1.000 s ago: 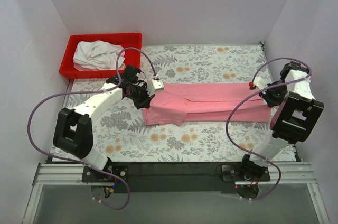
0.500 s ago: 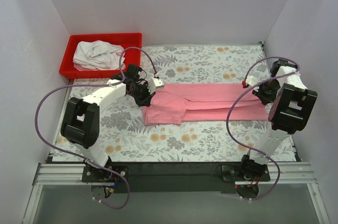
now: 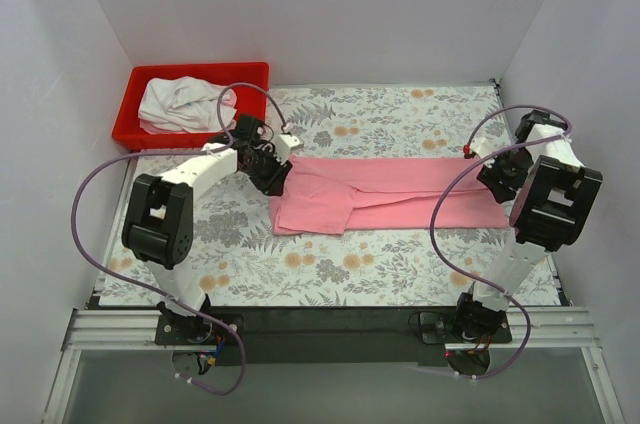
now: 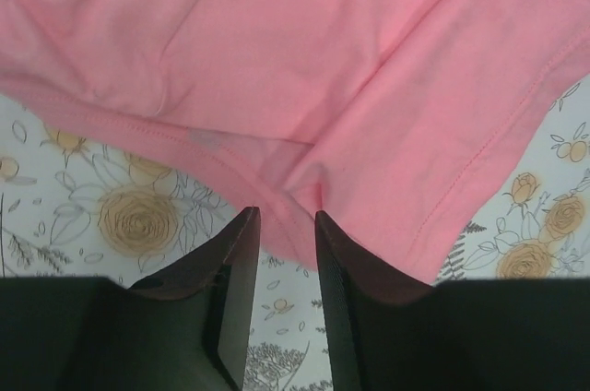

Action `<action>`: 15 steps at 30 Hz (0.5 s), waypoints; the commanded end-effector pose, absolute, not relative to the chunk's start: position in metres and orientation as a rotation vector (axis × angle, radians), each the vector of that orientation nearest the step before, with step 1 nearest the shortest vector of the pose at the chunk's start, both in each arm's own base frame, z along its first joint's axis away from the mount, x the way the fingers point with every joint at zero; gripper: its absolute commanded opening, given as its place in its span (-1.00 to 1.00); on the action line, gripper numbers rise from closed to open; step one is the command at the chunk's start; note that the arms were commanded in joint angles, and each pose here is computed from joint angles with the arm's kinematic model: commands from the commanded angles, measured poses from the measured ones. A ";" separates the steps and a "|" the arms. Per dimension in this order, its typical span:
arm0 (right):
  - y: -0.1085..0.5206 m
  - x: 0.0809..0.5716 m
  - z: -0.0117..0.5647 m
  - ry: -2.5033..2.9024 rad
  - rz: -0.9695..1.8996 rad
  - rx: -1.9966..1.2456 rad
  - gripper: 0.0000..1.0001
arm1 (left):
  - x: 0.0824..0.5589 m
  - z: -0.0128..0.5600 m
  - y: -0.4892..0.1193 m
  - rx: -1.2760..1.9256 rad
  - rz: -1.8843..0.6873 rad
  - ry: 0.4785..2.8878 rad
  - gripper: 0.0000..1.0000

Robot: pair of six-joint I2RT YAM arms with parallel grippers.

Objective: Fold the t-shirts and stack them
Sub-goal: Fold the tshirt

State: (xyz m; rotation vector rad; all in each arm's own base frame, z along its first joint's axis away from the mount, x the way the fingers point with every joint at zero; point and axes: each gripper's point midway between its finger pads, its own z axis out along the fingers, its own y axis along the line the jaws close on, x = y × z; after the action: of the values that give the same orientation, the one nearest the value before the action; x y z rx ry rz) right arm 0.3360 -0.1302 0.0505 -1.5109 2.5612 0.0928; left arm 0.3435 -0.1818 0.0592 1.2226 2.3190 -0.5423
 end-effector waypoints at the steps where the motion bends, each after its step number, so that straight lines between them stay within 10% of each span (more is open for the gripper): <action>1: -0.135 0.333 0.088 2.557 0.085 -1.306 0.25 | 0.336 0.109 -0.176 1.015 -0.615 2.309 -0.36; 15: -0.111 0.271 0.057 2.781 0.500 -0.819 0.16 | 0.255 0.085 -0.172 0.883 -0.812 2.402 0.13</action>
State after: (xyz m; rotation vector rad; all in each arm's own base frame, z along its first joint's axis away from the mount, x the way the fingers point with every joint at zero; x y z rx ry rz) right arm 0.2726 -0.1263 0.0587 -0.9593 2.7637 0.3978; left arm 0.2583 -0.1656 0.0854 0.8986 2.4183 -0.7594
